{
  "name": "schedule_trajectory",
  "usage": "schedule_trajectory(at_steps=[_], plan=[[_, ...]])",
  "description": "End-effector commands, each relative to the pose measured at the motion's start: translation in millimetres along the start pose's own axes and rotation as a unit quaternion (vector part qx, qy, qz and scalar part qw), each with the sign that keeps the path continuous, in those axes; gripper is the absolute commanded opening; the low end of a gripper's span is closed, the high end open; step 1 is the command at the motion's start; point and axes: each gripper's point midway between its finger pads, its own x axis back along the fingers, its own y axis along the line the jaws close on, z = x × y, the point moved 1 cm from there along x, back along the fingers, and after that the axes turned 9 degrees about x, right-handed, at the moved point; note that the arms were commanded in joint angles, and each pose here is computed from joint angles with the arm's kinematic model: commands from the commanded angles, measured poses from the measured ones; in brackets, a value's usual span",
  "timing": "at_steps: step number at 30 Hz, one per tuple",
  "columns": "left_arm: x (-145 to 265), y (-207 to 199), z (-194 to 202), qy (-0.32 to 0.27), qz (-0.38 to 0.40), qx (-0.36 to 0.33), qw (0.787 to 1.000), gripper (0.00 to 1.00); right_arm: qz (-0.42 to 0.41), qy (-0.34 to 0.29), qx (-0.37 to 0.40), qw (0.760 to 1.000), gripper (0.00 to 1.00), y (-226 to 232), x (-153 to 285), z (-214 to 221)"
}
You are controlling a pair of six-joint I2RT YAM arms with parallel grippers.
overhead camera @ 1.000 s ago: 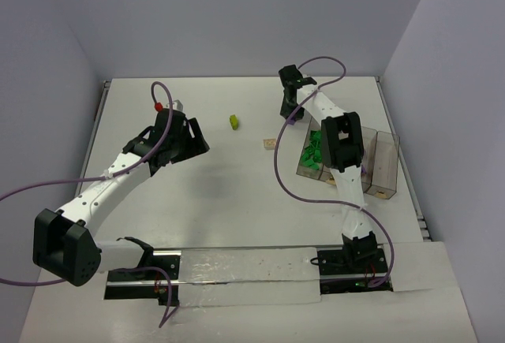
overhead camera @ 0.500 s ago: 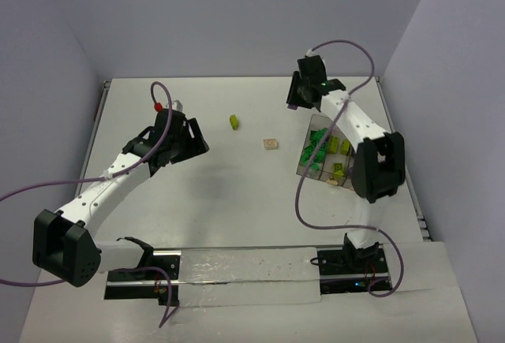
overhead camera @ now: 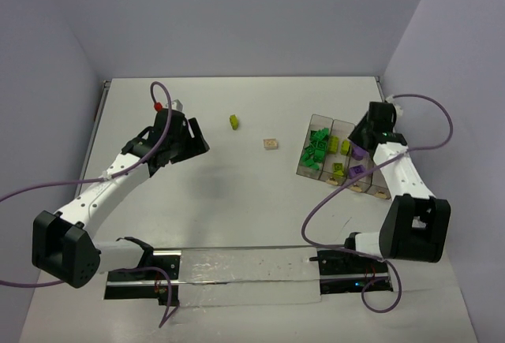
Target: Sort the legos into containers by color
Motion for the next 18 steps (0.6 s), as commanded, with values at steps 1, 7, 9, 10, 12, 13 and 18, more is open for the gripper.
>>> schedule_trajectory(at_steps=[1, 7, 9, 10, 12, 13, 18], plan=[[4.0, -19.8, -11.1, -0.013, 0.035, 0.000, 0.999, 0.76, 0.039, -0.032, -0.024, 0.998, 0.22, -27.8, 4.0, -8.8], [3.4, -27.3, -16.0, -0.013, 0.041, -0.002, 0.999, 0.78, 0.077, -0.023, -0.029, 0.996, 0.29, -44.2, -7.0, 6.4], [3.3, -27.8, -16.9, -0.013, 0.041, -0.003, 0.999, 0.79, 0.076, -0.017, -0.029, 0.997, 0.32, -43.8, -11.0, 9.5], [3.0, -27.5, -17.2, -0.014, 0.039, -0.002, 0.999, 0.79, 0.077, -0.012, -0.029, 0.997, 0.36, -44.3, -13.6, 12.2], [2.5, -26.9, -16.9, -0.014, 0.037, -0.001, 0.999, 0.80, 0.081, -0.007, -0.028, 0.996, 0.49, -45.3, -15.9, 14.6], [2.5, -26.3, -16.4, -0.013, 0.036, 0.000, 0.999, 0.81, 0.083, -0.006, -0.028, 0.996, 0.55, -46.1, -16.4, 15.0], [1.2, -23.1, -16.1, -0.014, 0.027, 0.006, 1.000, 0.82, 0.086, -0.018, -0.027, 0.996, 0.71, -46.8, -10.5, 7.4]])
